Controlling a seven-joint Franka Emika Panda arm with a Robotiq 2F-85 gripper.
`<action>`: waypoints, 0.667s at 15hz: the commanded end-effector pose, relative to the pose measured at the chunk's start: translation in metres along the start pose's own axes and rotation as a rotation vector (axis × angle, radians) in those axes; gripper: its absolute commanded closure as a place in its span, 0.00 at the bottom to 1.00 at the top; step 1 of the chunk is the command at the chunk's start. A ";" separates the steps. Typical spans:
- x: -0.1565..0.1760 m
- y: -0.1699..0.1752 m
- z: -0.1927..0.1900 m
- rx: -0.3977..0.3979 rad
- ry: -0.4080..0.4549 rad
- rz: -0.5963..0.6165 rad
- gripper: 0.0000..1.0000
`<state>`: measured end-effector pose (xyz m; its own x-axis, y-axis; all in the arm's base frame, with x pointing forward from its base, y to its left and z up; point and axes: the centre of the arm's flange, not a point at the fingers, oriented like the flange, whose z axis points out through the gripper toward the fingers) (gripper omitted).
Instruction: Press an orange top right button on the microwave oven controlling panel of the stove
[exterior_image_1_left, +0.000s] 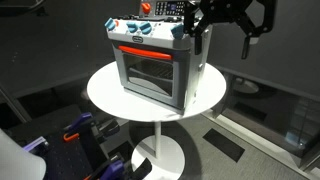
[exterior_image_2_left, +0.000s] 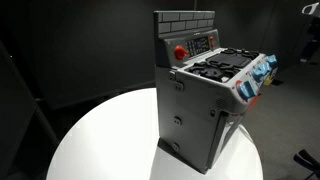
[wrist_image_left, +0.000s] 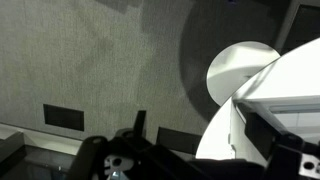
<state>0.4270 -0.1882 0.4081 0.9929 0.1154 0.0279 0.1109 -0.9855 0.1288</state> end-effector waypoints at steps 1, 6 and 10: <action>0.000 0.000 0.000 0.000 0.000 0.000 0.00; 0.002 0.000 -0.001 0.001 0.002 0.002 0.00; 0.015 -0.007 -0.013 -0.004 0.023 -0.007 0.00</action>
<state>0.4293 -0.1843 0.4088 0.9921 0.1217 0.0289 0.1170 -0.9845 0.1304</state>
